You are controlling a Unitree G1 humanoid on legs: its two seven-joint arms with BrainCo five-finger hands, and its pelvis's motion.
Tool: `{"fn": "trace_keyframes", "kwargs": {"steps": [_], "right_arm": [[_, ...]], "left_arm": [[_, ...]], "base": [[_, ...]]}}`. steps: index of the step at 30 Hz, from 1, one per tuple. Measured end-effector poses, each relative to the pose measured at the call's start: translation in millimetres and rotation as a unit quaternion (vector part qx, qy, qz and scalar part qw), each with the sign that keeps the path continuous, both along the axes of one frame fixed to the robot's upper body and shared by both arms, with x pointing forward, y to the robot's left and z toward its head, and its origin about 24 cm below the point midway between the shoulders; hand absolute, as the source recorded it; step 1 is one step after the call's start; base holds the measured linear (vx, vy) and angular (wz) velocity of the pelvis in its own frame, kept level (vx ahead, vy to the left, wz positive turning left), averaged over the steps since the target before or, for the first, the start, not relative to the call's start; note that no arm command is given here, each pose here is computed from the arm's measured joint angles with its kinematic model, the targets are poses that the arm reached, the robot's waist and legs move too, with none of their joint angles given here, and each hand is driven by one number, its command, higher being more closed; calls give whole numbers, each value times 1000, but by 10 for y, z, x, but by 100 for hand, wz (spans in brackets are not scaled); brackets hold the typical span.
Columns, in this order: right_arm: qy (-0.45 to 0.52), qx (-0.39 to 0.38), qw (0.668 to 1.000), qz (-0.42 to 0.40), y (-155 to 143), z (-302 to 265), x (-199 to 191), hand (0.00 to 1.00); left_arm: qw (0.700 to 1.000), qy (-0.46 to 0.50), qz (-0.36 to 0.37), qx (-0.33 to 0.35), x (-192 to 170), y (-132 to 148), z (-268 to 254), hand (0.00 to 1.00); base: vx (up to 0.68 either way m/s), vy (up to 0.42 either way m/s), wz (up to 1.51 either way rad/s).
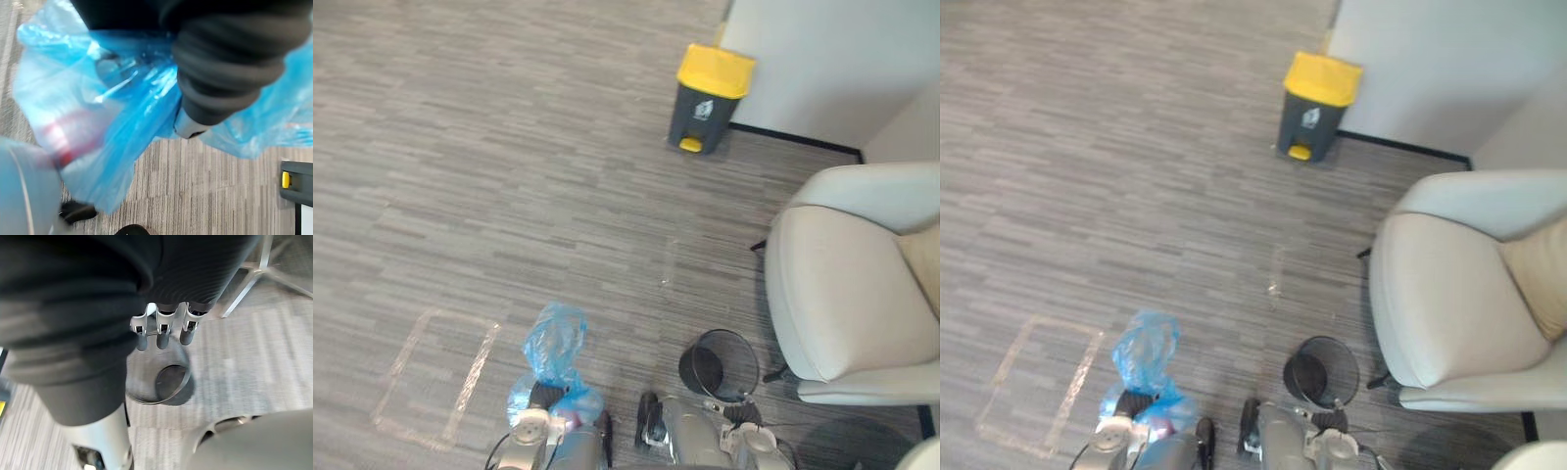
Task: Gather rubbish on tea table into small bin, then transfer packed bag to large trash can.
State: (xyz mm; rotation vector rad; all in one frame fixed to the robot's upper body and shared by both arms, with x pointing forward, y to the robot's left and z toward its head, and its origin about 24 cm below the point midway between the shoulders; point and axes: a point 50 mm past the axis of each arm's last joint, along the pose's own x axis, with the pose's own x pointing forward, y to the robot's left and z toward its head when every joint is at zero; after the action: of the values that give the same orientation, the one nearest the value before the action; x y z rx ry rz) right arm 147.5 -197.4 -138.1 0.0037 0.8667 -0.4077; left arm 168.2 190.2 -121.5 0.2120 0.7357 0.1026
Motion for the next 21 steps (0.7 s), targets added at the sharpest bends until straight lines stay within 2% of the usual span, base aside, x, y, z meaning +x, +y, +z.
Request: {"fn": "trace_keyframes", "kwargs": {"steps": [6,11,16,20,21], "right_arm": [[-8,8,1000,-8,28,6,-39,0],[-56,11,998,30,174,144,224,0],[-84,14,996,28,227,233,356,0],[-69,8,997,16,181,187,252,0],[-61,19,998,15,251,165,234,0]], "left_arm": [[1000,5,29,-4,-87,63,-25,100],[998,-25,51,-40,-17,-109,42,100],[994,-59,69,-56,81,-153,136,100],[993,-40,76,-76,-41,-283,63,100],[994,-40,74,-72,-12,-259,66,100]], "base": [[545,-278,69],[680,-115,-75],[544,110,-100],[524,291,-75],[651,443,-67]]}}
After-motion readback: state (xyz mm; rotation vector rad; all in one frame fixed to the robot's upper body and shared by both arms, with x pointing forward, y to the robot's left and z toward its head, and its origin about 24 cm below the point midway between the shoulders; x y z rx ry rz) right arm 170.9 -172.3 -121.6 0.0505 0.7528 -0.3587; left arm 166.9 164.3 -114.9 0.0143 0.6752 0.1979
